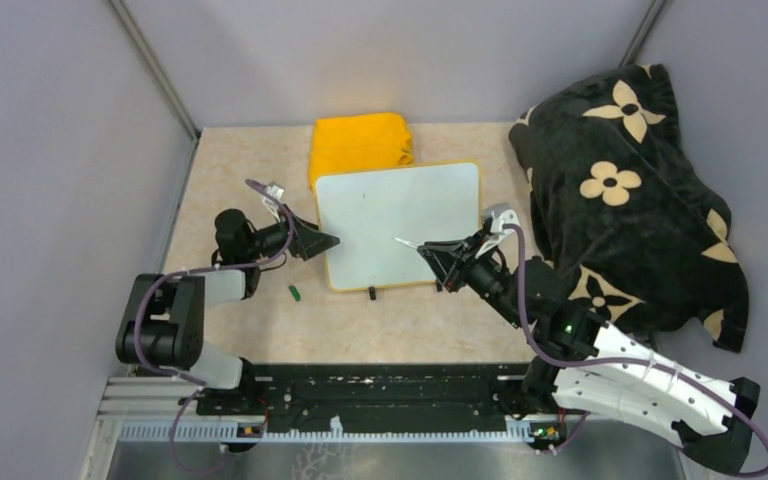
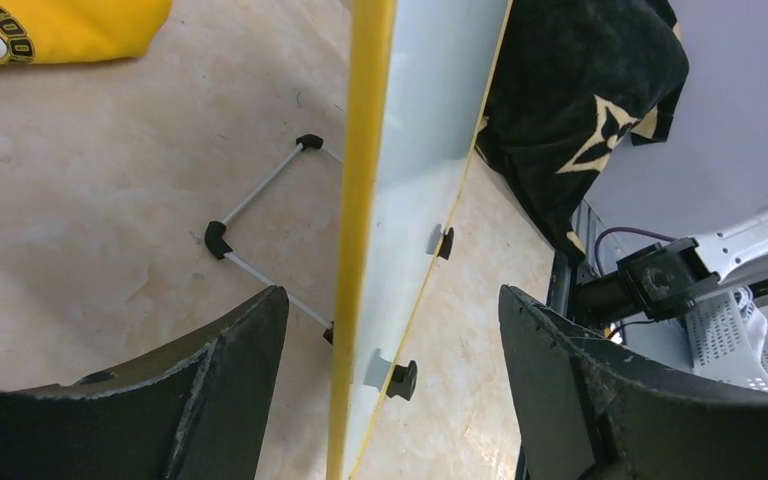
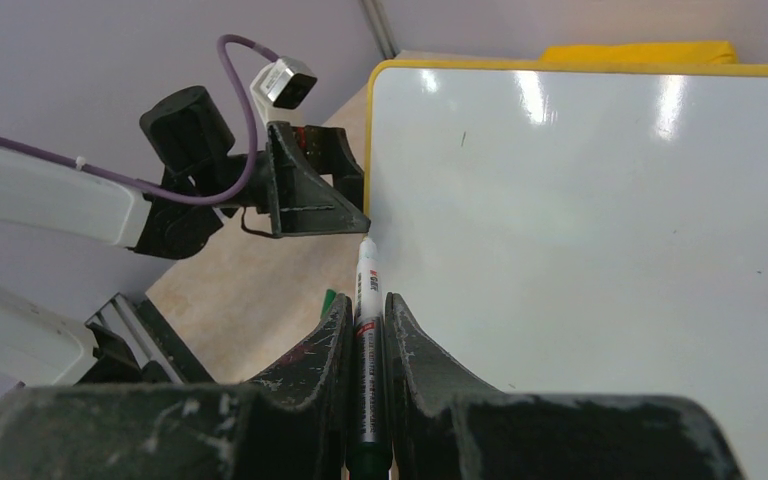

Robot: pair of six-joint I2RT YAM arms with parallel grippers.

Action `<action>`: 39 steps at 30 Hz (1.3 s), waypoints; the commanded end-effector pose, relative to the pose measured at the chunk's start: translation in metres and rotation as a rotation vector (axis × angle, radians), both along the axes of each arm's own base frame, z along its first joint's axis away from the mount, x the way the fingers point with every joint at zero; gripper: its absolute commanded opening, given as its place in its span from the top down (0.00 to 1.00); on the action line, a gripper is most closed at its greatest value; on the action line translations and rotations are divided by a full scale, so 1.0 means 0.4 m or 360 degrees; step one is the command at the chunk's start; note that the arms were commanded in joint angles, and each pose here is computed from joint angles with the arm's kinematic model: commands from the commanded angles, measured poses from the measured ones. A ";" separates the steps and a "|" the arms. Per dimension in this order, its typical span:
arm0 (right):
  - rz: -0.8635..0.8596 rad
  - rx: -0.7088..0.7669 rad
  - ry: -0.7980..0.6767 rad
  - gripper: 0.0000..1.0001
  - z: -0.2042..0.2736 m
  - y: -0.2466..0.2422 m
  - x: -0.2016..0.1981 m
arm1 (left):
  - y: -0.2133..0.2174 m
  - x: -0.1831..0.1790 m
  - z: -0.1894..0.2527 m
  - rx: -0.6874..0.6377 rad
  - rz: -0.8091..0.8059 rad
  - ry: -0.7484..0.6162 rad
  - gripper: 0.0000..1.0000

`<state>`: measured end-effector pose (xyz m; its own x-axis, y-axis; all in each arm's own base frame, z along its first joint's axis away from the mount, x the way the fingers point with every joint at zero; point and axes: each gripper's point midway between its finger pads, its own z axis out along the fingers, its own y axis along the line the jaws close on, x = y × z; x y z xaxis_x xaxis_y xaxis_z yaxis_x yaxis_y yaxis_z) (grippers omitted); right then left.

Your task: Write a sentence on the whiteboard

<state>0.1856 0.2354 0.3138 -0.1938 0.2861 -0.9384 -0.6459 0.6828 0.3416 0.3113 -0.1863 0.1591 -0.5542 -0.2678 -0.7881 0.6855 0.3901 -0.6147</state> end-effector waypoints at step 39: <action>0.0209 0.0116 0.0032 1.00 0.041 0.128 0.002 | -0.013 -0.021 -0.082 -0.0063 -0.0224 -0.0118 0.68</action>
<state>0.1896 0.2768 0.2879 -0.2889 0.2371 -0.9275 -0.6800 0.6311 0.3731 0.3052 -0.1923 0.1252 -0.5622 -0.2335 -0.7934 0.7445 0.2747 -0.6084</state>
